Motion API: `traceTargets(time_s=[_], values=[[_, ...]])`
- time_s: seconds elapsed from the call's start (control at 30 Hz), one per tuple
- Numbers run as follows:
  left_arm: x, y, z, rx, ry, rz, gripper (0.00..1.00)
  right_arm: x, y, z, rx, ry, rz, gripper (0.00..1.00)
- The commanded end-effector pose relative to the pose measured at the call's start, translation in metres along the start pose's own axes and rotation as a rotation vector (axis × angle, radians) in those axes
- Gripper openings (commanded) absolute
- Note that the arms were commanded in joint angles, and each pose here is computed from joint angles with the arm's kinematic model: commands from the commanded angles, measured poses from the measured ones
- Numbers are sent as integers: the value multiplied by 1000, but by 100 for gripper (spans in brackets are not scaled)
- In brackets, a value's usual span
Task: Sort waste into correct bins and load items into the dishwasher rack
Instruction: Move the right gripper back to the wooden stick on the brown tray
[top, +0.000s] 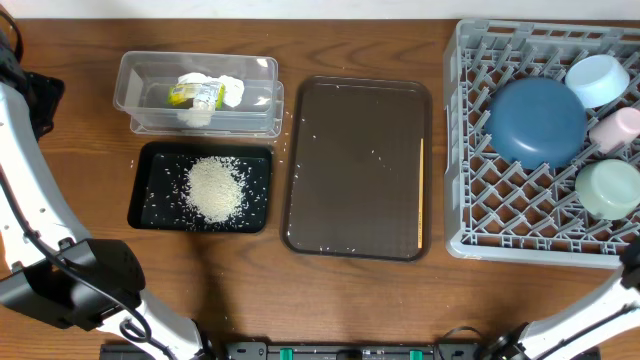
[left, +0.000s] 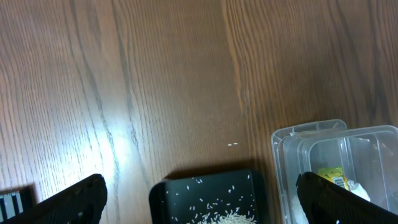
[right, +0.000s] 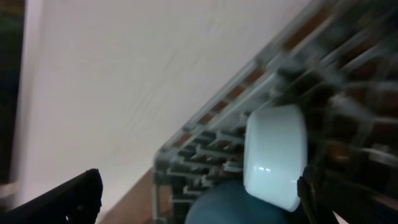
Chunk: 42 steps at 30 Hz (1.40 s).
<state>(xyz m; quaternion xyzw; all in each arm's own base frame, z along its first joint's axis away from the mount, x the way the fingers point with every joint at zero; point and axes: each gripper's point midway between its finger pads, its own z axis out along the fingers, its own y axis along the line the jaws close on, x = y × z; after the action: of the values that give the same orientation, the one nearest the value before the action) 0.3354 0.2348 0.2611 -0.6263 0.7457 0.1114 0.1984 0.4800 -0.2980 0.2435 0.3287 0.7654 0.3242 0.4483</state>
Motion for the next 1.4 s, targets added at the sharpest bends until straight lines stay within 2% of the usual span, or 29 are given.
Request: traceTargets(time_s=[0.0, 0.07, 0.17, 0.3, 0.33, 0.37, 0.4, 0.43, 0.5, 0.53, 0.63, 0.77, 1.1, 1.23, 1.37], values=[[-1, 1, 2, -13, -5, 0, 100, -29, 27, -42, 238, -166, -206, 99], [-1, 1, 2, -13, -5, 0, 100, -30, 44, -53, 287, -196, -263, 99], [-1, 1, 2, -13, -5, 0, 100, -24, 79, -53, 247, -200, -363, 99], [-1, 1, 2, -13, -5, 0, 100, -5, 105, -29, 194, -157, -405, 99], [-1, 1, 2, -13, -5, 0, 100, 3, 107, -19, 209, -136, -427, 96], [-1, 1, 2, -13, -5, 0, 100, 11, 105, -8, 246, -119, -431, 86], [-1, 1, 2, -13, -5, 0, 100, 20, 100, 2, 300, -101, -432, 66], [-1, 1, 2, -13, -5, 0, 100, 30, 93, 13, 363, -80, -440, 36], [-1, 1, 2, -13, -5, 0, 100, 46, 78, 29, 500, -55, -455, 4], [-1, 1, 2, -13, -5, 0, 100, 52, 72, 35, 569, -52, -467, 1], [-1, 1, 2, -13, -5, 0, 100, 64, 52, 45, 752, -53, -508, 1], [-1, 1, 2, -13, -5, 0, 100, 74, 30, 58, 851, -24, -533, 1], [-1, 1, 2, -13, -5, 0, 100, 89, -21, 95, 885, 42, -514, 1], [-1, 1, 2, -13, -5, 0, 100, 104, -29, 110, 823, 103, -493, 1], [-1, 1, 2, -13, -5, 0, 100, 102, -31, 113, 823, 104, -522, 1]])
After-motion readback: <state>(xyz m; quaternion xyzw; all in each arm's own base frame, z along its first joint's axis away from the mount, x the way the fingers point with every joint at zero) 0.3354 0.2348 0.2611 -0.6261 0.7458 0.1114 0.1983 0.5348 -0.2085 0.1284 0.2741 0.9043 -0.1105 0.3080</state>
